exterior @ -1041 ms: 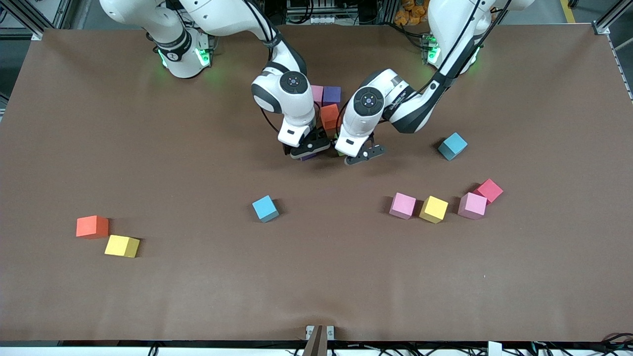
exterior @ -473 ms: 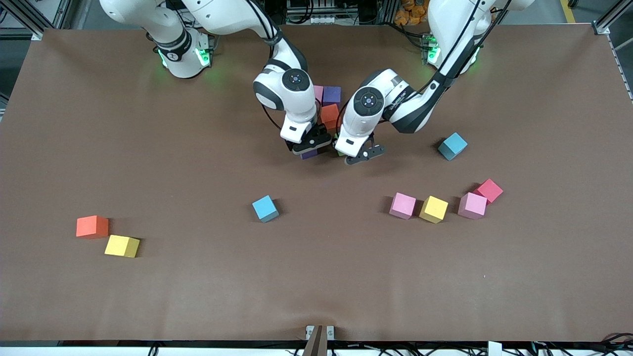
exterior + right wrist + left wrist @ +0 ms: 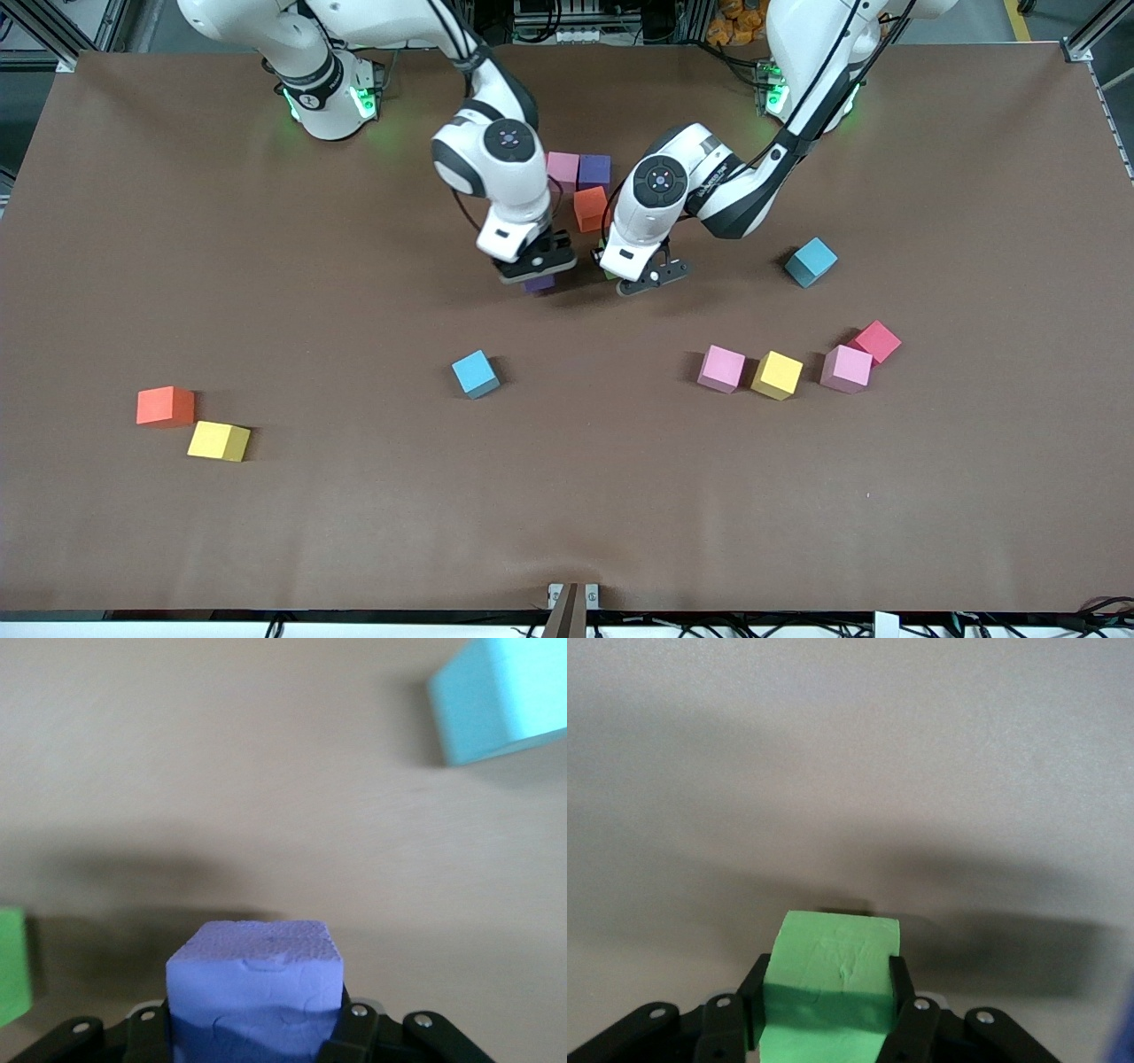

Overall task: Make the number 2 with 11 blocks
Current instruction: 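Grasp the blue-violet cube with the right gripper while the left gripper carries green, then place the green cube with the left gripper while the right gripper holds blue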

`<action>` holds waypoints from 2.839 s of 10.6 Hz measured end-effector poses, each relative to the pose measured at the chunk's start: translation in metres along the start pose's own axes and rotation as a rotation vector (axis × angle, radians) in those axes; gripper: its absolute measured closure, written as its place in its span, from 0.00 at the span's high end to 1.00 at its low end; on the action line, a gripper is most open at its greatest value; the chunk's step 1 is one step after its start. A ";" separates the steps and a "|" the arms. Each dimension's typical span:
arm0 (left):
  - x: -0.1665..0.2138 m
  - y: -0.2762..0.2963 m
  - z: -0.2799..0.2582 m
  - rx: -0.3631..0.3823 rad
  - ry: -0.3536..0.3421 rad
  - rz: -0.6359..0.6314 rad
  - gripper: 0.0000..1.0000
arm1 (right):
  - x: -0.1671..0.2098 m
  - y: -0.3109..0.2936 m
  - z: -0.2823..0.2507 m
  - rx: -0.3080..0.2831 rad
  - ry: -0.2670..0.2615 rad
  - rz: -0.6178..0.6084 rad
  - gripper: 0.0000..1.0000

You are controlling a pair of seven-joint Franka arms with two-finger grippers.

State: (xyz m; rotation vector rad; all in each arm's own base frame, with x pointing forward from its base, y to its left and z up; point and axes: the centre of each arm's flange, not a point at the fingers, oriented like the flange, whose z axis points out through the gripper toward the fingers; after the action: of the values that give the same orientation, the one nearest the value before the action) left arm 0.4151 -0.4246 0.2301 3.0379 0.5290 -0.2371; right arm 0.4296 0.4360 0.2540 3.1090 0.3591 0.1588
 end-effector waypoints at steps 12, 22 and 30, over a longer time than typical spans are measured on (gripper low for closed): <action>-0.053 0.035 0.018 0.087 0.015 0.180 0.56 | 0.024 0.060 -0.009 -0.016 -0.029 0.499 0.58; -0.059 0.042 0.029 0.097 0.003 0.197 0.56 | 0.024 0.057 -0.010 0.006 -0.051 0.974 0.58; -0.070 0.045 0.033 0.109 0.023 0.244 0.56 | 0.045 0.103 -0.007 0.009 -0.075 1.394 0.58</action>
State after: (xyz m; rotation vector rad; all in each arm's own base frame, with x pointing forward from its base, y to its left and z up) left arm 0.3603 -0.4931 0.2100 3.1735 0.1477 -0.2264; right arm 0.4956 0.3457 0.2675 2.6752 -1.7577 0.0209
